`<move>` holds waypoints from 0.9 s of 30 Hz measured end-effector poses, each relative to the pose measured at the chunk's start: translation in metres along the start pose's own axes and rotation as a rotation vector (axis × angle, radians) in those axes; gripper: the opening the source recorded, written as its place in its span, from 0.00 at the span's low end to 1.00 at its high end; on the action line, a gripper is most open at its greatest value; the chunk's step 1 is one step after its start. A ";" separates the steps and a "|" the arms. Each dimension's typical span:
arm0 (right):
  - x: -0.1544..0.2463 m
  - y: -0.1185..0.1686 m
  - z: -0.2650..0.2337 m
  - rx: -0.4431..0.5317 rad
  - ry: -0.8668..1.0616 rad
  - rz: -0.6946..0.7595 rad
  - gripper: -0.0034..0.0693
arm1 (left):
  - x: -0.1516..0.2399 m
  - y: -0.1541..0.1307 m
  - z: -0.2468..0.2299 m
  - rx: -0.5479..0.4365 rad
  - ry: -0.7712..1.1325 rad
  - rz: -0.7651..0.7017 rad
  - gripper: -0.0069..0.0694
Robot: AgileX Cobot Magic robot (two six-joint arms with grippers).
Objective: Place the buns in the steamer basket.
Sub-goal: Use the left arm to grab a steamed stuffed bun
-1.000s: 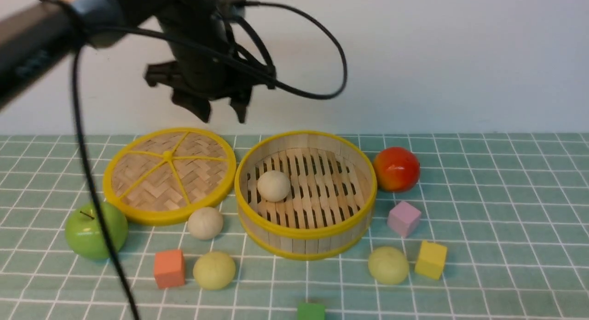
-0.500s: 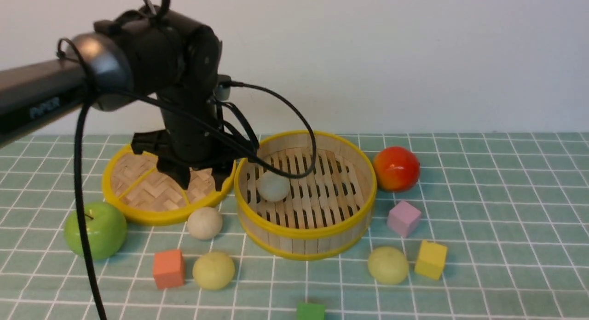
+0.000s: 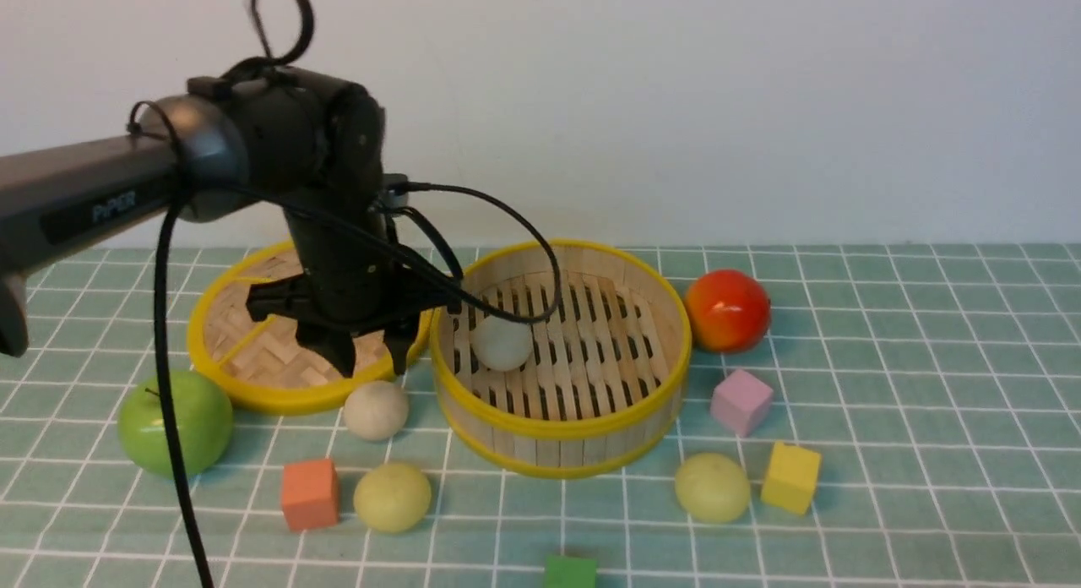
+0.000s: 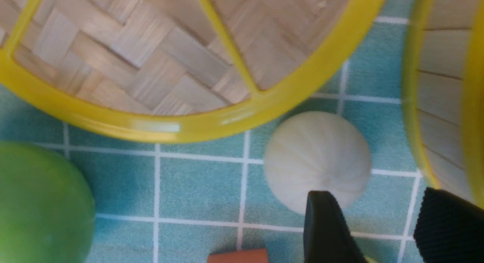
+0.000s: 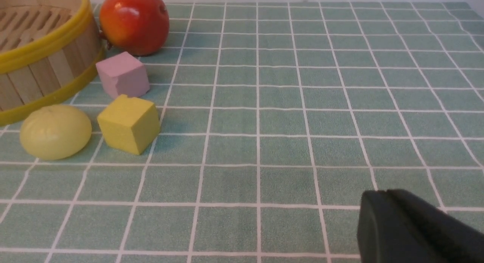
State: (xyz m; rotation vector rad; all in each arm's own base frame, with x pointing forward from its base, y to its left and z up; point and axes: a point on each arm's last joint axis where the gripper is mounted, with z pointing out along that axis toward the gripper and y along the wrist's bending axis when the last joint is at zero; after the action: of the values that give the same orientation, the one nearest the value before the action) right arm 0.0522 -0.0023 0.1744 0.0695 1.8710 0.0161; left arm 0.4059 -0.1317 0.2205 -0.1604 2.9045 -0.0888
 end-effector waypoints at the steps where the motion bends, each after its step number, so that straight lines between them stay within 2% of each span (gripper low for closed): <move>1: 0.000 0.000 0.000 0.000 0.000 0.000 0.10 | -0.001 0.003 0.001 0.002 0.002 -0.012 0.54; 16: 0.000 0.000 0.000 0.000 0.000 0.000 0.10 | -0.002 0.005 0.033 -0.018 0.055 -0.021 0.54; 20: 0.000 0.000 0.000 0.000 0.000 0.000 0.10 | -0.003 0.004 0.037 -0.009 0.046 -0.024 0.48; 22: 0.000 0.000 0.000 0.000 0.000 0.000 0.10 | -0.004 0.004 0.037 -0.007 0.042 -0.024 0.41; 26: 0.000 0.000 0.000 0.000 0.000 0.001 0.10 | -0.003 0.004 0.037 -0.008 0.046 -0.024 0.20; 27: 0.000 0.000 0.000 0.000 0.000 0.001 0.10 | -0.003 0.004 0.037 -0.008 0.046 -0.024 0.19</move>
State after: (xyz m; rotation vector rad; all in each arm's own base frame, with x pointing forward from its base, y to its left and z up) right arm 0.0522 -0.0023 0.1744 0.0699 1.8710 0.0169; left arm 0.4171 -0.1294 0.1854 -0.1972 2.9492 -0.0856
